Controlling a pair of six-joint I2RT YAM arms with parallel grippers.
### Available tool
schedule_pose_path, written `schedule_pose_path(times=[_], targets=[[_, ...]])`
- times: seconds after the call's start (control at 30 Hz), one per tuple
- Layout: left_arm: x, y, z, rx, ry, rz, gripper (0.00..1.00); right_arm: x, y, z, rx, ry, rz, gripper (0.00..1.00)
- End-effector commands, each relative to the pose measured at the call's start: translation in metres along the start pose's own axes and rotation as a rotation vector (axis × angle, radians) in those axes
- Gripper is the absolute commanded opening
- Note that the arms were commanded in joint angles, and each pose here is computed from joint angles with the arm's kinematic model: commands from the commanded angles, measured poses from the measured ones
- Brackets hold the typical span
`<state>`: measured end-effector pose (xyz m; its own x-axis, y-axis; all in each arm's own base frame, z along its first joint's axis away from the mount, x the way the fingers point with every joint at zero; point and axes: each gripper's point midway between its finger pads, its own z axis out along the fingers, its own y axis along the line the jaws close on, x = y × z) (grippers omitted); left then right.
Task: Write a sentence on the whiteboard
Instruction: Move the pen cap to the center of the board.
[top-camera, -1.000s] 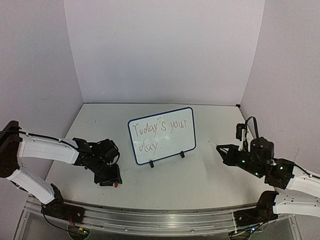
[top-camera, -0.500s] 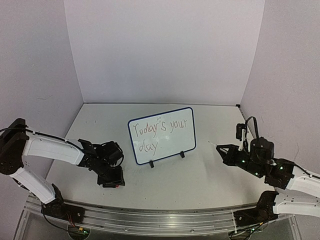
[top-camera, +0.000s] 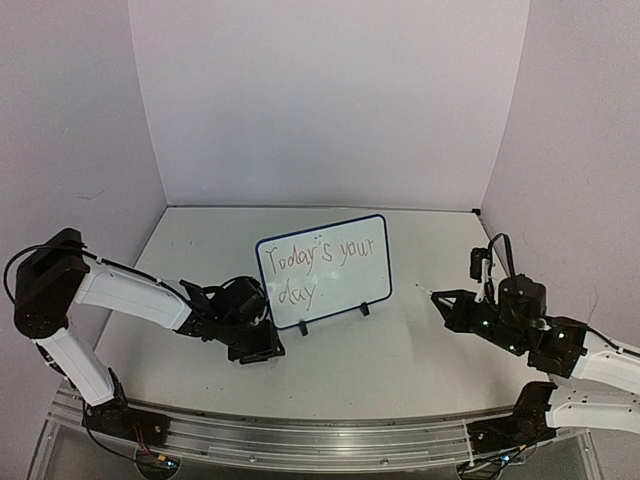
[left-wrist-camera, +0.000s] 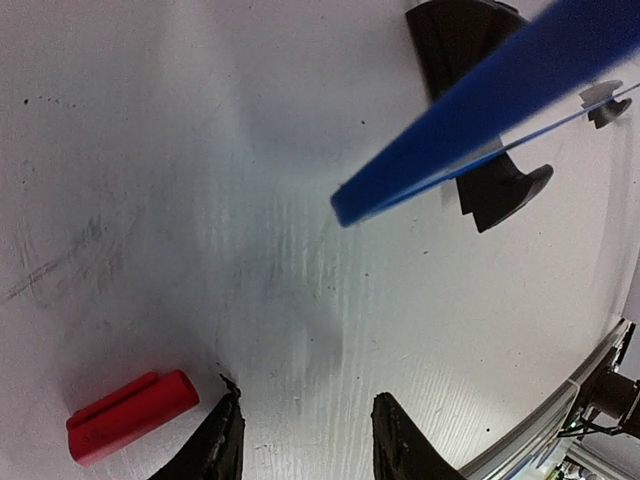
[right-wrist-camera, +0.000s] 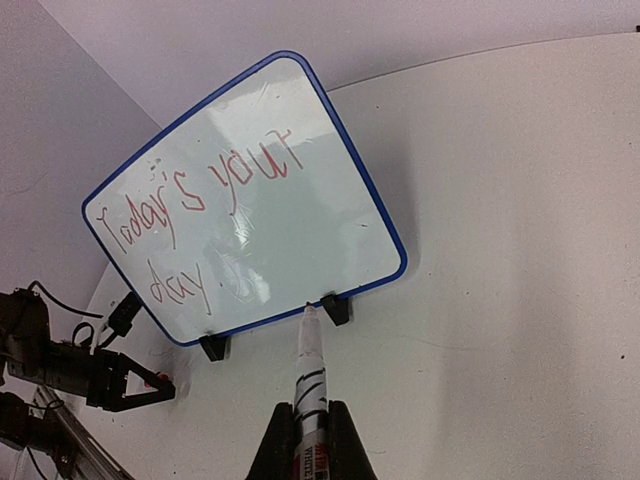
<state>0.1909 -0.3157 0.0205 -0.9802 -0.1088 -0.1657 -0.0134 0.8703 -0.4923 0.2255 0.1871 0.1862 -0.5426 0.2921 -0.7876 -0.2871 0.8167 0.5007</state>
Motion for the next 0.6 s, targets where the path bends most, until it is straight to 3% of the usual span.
schedule_pose_path(times=[0.0,0.3,0.57], targets=[[-0.012,-0.028,-0.014,0.096,-0.067,0.085,0.45,-0.006,0.005,0.001,-0.015,-0.015,0.011,0.0],[-0.012,-0.018,-0.06,0.094,-0.146,0.33,0.49,-0.002,0.003,0.004,-0.003,-0.003,0.01,0.0],[-0.009,0.012,-0.059,0.016,-0.126,0.418,0.49,0.0,0.003,0.008,0.005,0.014,0.005,0.0]])
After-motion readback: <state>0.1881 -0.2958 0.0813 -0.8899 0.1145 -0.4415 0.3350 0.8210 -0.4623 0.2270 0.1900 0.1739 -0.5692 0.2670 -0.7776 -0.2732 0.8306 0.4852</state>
